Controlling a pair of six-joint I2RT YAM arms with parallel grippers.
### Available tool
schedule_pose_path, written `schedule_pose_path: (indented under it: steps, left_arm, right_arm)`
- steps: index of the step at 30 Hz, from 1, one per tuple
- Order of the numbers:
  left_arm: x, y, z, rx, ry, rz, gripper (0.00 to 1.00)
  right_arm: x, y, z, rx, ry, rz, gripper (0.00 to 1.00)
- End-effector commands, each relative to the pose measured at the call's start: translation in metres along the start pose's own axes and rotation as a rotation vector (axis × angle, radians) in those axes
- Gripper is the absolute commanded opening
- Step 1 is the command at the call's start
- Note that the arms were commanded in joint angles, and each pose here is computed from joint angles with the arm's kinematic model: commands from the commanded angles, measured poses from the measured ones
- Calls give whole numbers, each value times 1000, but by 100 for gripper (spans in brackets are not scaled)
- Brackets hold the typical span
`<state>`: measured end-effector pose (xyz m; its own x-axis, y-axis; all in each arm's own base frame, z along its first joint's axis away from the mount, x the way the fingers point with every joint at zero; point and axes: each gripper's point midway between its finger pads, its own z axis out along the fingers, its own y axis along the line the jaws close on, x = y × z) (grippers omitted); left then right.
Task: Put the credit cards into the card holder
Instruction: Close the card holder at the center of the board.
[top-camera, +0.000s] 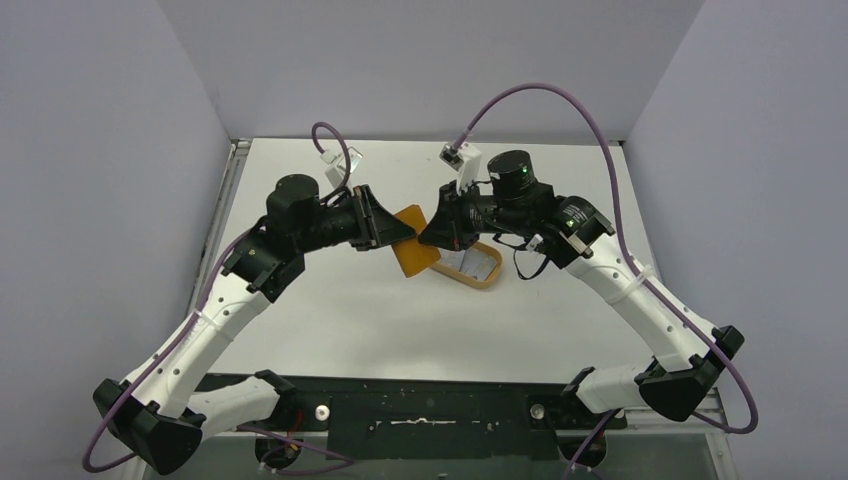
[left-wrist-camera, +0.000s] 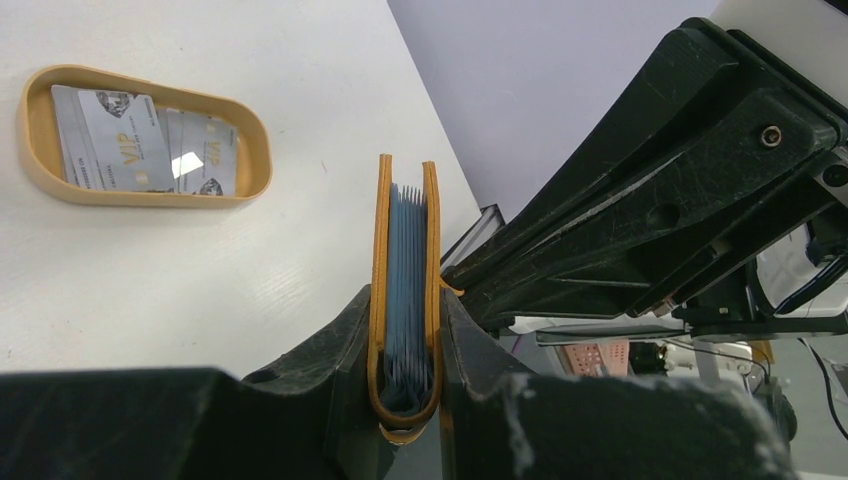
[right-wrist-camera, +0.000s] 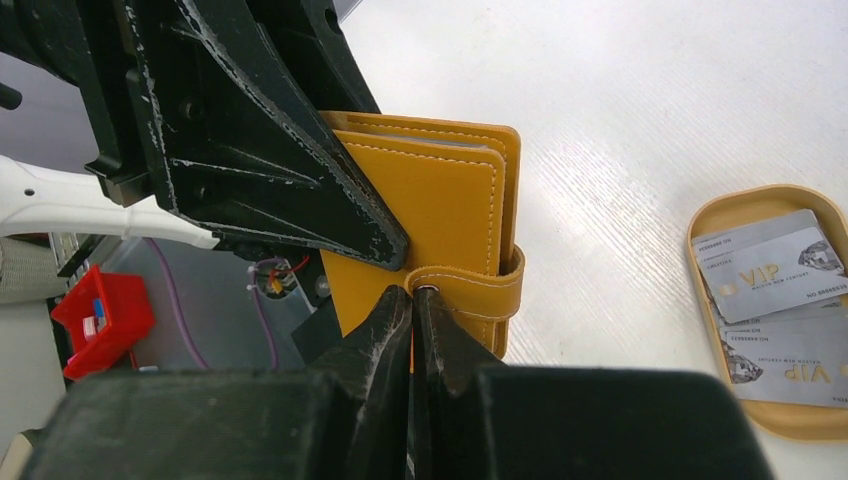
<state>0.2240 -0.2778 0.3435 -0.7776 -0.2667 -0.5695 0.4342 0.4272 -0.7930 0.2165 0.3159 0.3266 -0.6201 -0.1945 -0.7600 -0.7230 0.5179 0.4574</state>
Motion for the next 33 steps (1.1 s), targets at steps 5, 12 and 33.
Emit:
schedule_pose_path:
  steps: [5, 12, 33]
  left_arm:
    - [-6, -170, -75, 613, -32, 234, 0]
    - [-5, -174, -75, 632, -28, 219, 0]
    - [3, -189, -66, 698, -4, 180, 0]
  right_arm:
    - [47, -39, 45, 139, 185, 64, 0]
    - [48, -40, 48, 154, 189, 74, 0]
    - [53, -37, 66, 158, 189, 92, 0]
